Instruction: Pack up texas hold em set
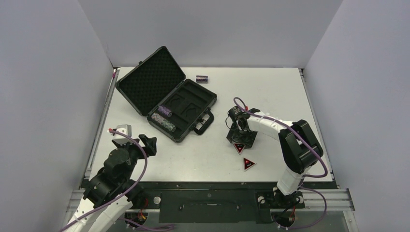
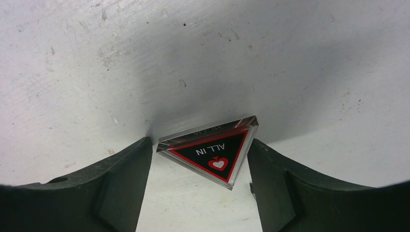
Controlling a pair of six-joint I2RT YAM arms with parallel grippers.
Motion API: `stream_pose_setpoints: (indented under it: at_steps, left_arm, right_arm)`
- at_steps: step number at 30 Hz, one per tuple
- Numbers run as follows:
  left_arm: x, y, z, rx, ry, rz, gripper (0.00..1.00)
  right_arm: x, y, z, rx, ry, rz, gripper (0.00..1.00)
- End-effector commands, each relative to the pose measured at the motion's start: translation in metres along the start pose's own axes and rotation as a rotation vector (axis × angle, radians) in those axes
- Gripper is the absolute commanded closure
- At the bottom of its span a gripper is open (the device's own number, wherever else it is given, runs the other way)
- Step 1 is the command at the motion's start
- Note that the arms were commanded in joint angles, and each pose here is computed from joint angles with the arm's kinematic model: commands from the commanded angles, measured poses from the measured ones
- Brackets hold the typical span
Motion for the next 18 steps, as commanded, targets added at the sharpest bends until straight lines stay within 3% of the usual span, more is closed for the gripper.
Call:
stream_pose_setpoints:
  at_steps: [1, 4, 6, 8, 18]
  left_arm:
    - [-0.002, -0.006, -0.003, -0.023, 0.026, -0.043, 0.24]
    - [-0.005, -0.008, -0.001, -0.031, 0.028, -0.060, 0.24]
    - [-0.006, -0.009, 0.000, -0.036, 0.029, -0.070, 0.24]
    - [-0.008, -0.009, 0.001, -0.041, 0.032, -0.077, 0.24]
    - [-0.016, -0.011, 0.008, -0.080, -0.004, -0.125, 0.23]
  right_arm:
    - [0.012, 0.011, 0.003, -0.017, -0.007, 0.042, 0.35]
    - [0.011, 0.011, 0.004, -0.018, -0.009, 0.035, 0.44]
    - [0.010, 0.009, 0.006, -0.017, -0.014, 0.029, 0.57]
    - [0.006, 0.006, 0.008, -0.027, -0.017, 0.014, 0.64]
    - [-0.053, -0.029, 0.036, -0.066, -0.136, -0.131, 0.72]
Point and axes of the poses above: each gripper's point midway between its finger pads, its own x axis out along the fingers, its own z axis along the line the jaws close on, y = z × x, the point moved 10 cm from there along -x, back along the fingers
